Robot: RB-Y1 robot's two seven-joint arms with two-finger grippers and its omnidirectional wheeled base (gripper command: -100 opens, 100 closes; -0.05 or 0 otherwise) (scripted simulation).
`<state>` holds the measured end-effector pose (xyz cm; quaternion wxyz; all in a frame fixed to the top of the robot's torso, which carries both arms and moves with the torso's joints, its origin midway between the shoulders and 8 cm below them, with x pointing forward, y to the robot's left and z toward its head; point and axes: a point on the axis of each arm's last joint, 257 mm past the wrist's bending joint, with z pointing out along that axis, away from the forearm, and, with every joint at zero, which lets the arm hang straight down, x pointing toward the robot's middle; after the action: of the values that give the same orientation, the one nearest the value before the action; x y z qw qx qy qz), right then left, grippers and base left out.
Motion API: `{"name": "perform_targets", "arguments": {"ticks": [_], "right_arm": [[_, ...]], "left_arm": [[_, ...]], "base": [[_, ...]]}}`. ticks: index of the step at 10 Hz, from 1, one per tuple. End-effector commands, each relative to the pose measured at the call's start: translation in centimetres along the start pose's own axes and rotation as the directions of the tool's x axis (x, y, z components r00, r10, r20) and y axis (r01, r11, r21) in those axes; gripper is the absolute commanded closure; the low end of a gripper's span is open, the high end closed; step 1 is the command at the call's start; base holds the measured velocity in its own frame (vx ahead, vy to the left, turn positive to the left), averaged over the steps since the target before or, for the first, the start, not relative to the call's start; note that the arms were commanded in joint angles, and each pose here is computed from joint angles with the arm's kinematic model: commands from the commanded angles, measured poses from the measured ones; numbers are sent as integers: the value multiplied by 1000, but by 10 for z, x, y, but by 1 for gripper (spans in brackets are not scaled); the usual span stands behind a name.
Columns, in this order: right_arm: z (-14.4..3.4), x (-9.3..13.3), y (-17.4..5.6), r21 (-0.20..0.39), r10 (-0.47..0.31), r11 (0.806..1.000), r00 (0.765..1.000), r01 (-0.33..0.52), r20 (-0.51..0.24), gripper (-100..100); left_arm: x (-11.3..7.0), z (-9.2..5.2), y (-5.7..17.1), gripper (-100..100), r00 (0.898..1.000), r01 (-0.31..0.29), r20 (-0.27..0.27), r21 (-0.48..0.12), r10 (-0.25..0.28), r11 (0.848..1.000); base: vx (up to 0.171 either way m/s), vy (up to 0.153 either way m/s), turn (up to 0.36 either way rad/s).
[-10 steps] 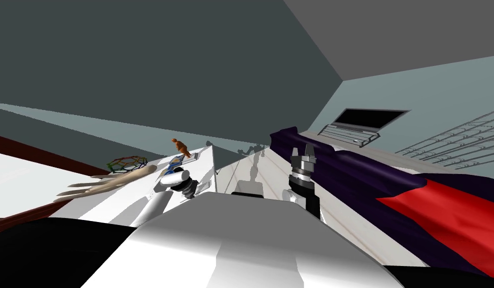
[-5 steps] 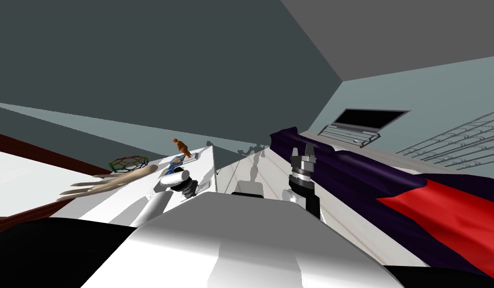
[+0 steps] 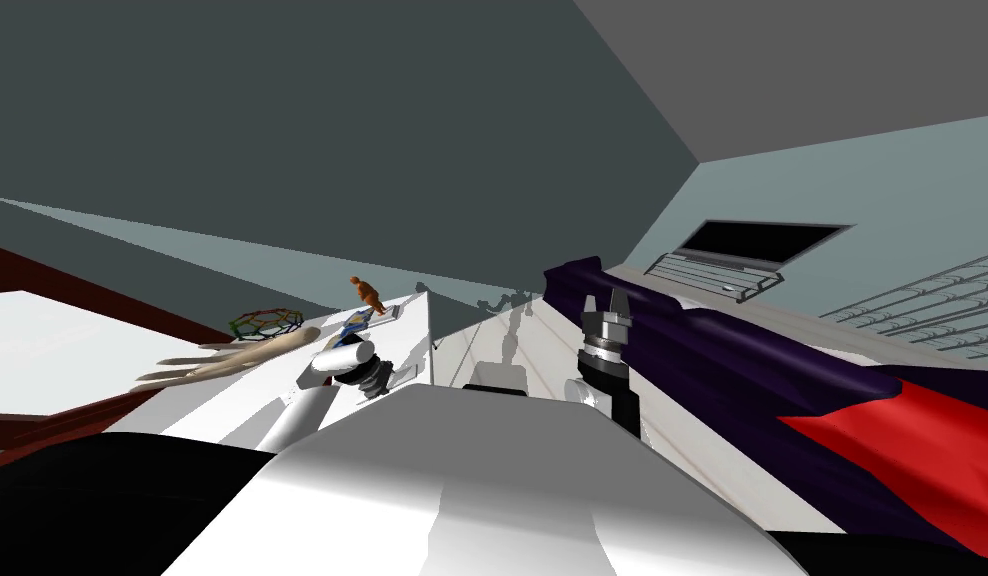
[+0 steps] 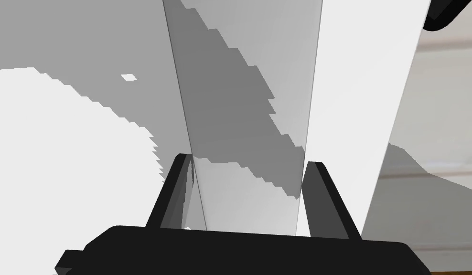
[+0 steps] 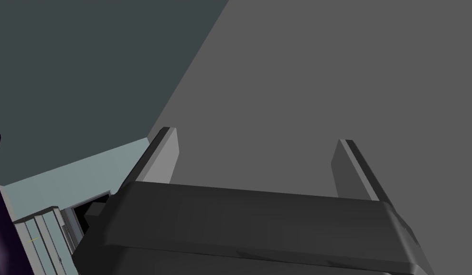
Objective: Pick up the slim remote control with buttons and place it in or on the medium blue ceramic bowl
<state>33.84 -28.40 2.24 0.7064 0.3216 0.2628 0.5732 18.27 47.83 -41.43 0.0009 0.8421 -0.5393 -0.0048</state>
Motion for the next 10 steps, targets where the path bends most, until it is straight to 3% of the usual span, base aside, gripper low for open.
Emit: {"name": "perform_targets", "arguments": {"ticks": [1,2,3,4,7,10], "right_arm": [[0,0,0,0,0,1000,1000,0,0,0],[0,0,0,0,0,1000,1000,0,0,0],[0,0,0,0,0,1000,1000,0,0,0],[0,0,0,0,0,1000,1000,0,0,0],[0,0,0,0,0,1000,1000,0,0,0],[0,0,0,0,0,1000,1000,0,0,0]], "left_arm": [[-1,-6,3,100,1000,-11,1,-2,11,1000],[-1,-4,2,100,1000,-6,0,0,6,1000],[-1,-5,2,0,1000,-8,0,0,8,1000],[-20,-27,-18,100,999,2,42,55,-4,998],[-60,-69,-42,100,991,26,130,141,-44,990],[-100,-106,-50,100,973,52,212,197,-94,979]], "base": [[61,-12,58],[24,-6,10],[0,0,0],[-47,-64,52],[-124,-116,39],[-105,-124,-8]]}}
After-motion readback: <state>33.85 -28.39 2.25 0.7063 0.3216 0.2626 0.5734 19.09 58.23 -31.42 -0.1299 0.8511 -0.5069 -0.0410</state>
